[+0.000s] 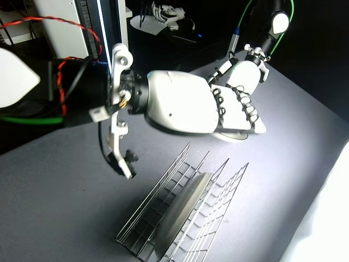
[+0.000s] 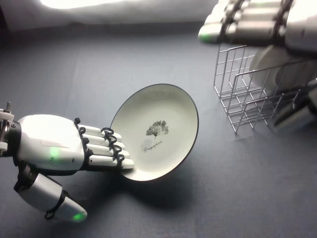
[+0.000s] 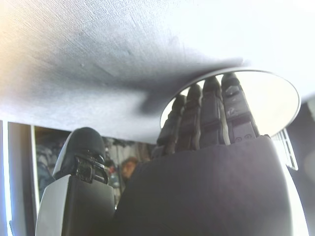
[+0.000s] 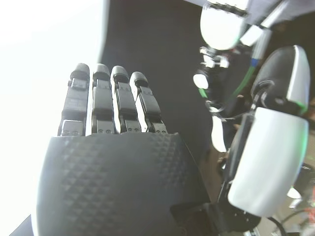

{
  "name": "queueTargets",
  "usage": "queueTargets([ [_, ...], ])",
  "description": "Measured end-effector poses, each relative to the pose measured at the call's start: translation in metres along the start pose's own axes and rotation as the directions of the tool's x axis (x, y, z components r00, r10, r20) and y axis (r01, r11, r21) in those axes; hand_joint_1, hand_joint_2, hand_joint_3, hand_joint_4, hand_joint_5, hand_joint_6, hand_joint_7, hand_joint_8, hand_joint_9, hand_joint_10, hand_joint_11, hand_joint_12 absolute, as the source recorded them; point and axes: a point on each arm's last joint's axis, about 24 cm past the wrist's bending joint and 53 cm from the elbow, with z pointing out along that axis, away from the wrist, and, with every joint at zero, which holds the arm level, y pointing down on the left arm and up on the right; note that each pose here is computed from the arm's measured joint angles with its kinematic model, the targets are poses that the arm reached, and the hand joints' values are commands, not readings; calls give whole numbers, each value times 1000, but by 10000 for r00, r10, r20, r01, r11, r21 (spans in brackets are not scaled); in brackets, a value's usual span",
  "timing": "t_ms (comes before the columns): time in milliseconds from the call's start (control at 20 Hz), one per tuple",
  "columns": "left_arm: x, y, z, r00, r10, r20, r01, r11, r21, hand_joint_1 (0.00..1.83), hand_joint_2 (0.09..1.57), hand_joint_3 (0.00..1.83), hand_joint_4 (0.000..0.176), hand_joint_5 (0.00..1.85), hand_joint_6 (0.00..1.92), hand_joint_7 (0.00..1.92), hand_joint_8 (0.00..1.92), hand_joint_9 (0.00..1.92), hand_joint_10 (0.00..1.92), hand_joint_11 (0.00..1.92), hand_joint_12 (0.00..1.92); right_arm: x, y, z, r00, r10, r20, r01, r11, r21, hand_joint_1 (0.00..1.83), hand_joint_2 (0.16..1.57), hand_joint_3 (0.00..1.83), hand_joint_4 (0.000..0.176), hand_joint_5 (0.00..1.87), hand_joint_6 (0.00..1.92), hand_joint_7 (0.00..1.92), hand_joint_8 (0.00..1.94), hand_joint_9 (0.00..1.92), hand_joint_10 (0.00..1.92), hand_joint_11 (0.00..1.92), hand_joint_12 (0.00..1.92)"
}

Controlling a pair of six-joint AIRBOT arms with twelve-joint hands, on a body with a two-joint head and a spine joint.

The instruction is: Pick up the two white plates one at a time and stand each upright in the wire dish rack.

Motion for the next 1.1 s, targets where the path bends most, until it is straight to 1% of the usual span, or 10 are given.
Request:
queueTargets([
  [100,0,0,0,10000,3,-4,-3,10000,7,0,1236,0,0,0,0,0,0,0,0,0,0,18,16,4,9982,-343,-489,321,9985,-448,1053,835,29,0,0,0,0,0,0,0,0,0],
  [200,0,0,0,10000,0,-4,0,10000,15,0,1234,0,0,0,0,0,0,0,0,0,0,30,28,10,9951,-597,-788,528,9948,-870,1090,878,41,0,0,0,0,0,0,0,0,0],
  [250,0,-1,0,10000,0,-6,0,10000,26,0,1239,0,0,0,0,0,0,0,0,0,0,35,30,11,9943,-583,-889,500,9944,-928,1071,922,23,0,0,0,0,0,0,0,0,0],
  [350,0,-1,0,10000,-3,-7,3,10000,38,0,1241,0,0,0,0,0,0,0,0,0,0,49,29,15,9889,-796,-1254,679,9931,-955,1229,999,40,0,0,0,0,0,0,0,0,0],
  [400,0,0,0,10000,-3,-4,3,10000,30,0,1238,0,0,0,0,0,0,0,0,0,0,54,28,16,9872,-790,-1388,664,9935,-929,1360,1039,9,0,0,0,0,0,0,0,35,46],
  [450,0,0,0,10000,0,-9,0,10000,41,0,1239,0,0,0,0,0,0,0,0,0,0,60,28,19,9858,-750,-1504,621,9942,-882,1433,1061,0,0,0,0,0,0,0,0,6,218],
  [500,0,0,0,10000,-2,-9,2,10000,49,0,1235,0,0,0,0,0,0,0,0,0,0,65,27,21,9838,-754,-1626,622,9945,-848,1513,1074,0,0,0,0,0,0,0,0,0,260],
  [650,0,0,-1,10000,-9,-9,9,10000,61,0,1236,0,0,0,0,0,0,0,0,0,0,86,24,29,9767,-661,-2041,531,9962,-686,1605,1125,11,0,0,0,0,0,0,0,0,77],
  [900,0,-1,1,10000,-5,-18,6,10000,98,0,1233,0,0,7,2,0,0,0,0,0,0,107,25,46,9708,-390,-2368,282,9984,-488,1626,1141,4,0,0,0,0,0,0,0,0,138],
  [1100,0,-1,1,10000,-9,-19,9,9999,101,0,1229,0,0,1,0,0,0,0,0,0,0,128,27,56,9613,-259,-2744,153,9991,-406,1647,1143,3,0,0,0,0,0,0,0,0,127],
])
